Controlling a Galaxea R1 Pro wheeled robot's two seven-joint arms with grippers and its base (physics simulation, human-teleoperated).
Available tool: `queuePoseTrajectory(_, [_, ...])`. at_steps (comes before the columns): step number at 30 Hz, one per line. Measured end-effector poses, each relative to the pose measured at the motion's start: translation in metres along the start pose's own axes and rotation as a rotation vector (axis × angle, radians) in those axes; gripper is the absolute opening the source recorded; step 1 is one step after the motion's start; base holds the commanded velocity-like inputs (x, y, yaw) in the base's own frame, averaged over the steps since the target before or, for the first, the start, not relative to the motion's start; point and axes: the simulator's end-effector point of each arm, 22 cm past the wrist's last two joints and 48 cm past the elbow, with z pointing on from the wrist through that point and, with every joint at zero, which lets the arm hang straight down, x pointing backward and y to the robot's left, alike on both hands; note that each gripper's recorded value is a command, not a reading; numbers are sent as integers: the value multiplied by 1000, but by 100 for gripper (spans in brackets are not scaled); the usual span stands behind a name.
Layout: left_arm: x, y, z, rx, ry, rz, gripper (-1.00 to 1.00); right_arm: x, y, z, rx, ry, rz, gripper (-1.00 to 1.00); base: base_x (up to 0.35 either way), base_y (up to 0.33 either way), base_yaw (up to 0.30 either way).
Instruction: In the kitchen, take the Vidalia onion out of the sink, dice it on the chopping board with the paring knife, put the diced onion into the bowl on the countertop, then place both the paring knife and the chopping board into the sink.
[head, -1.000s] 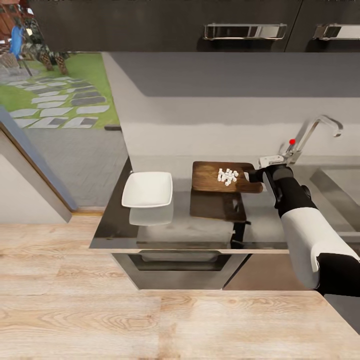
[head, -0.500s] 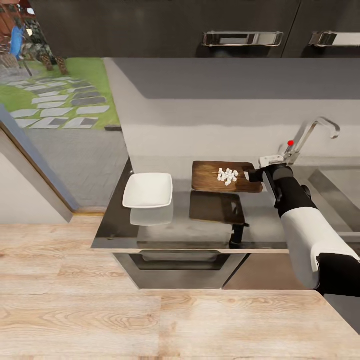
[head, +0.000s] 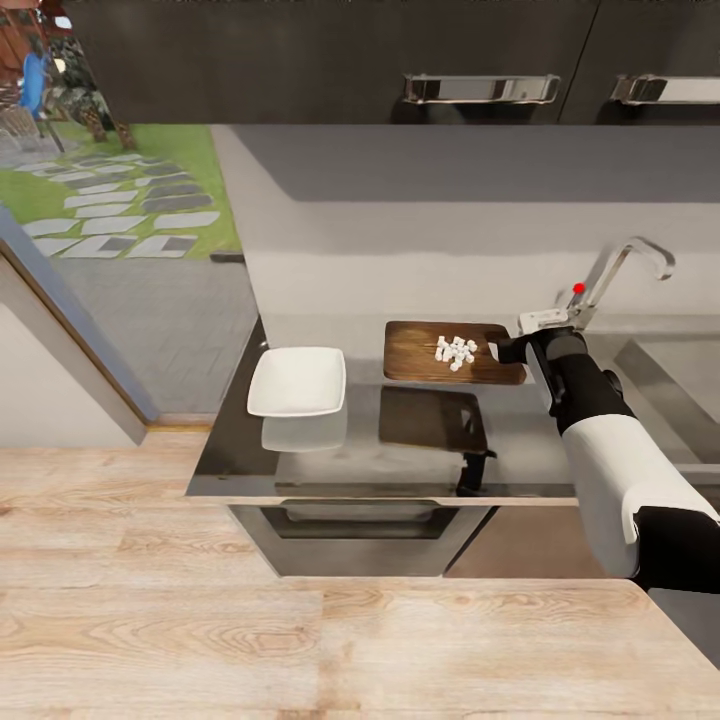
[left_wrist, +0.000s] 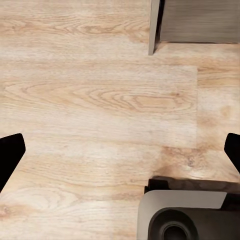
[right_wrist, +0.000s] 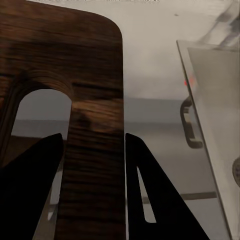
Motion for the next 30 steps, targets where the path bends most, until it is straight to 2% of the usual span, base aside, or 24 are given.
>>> queuePoseTrajectory(5, [0, 0, -2, 0, 0, 0, 100, -1, 2, -1, -1, 0, -12, -100, 0, 0, 0])
queuePoseTrajectory(7, [0, 0, -1, 0, -1, 0, 100, -2, 7, -3, -3, -4, -37, -100, 0, 0, 0])
queuePoseTrajectory(11, [-3, 0, -1, 0, -6, -1, 100, -6, 10, -6, -3, -11, -56, -100, 0, 0, 0])
queuePoseTrajectory(30, [-15, 0, 0, 0, -36, -5, 100, -24, 2, -22, 4, -39, -52, -100, 0, 0, 0])
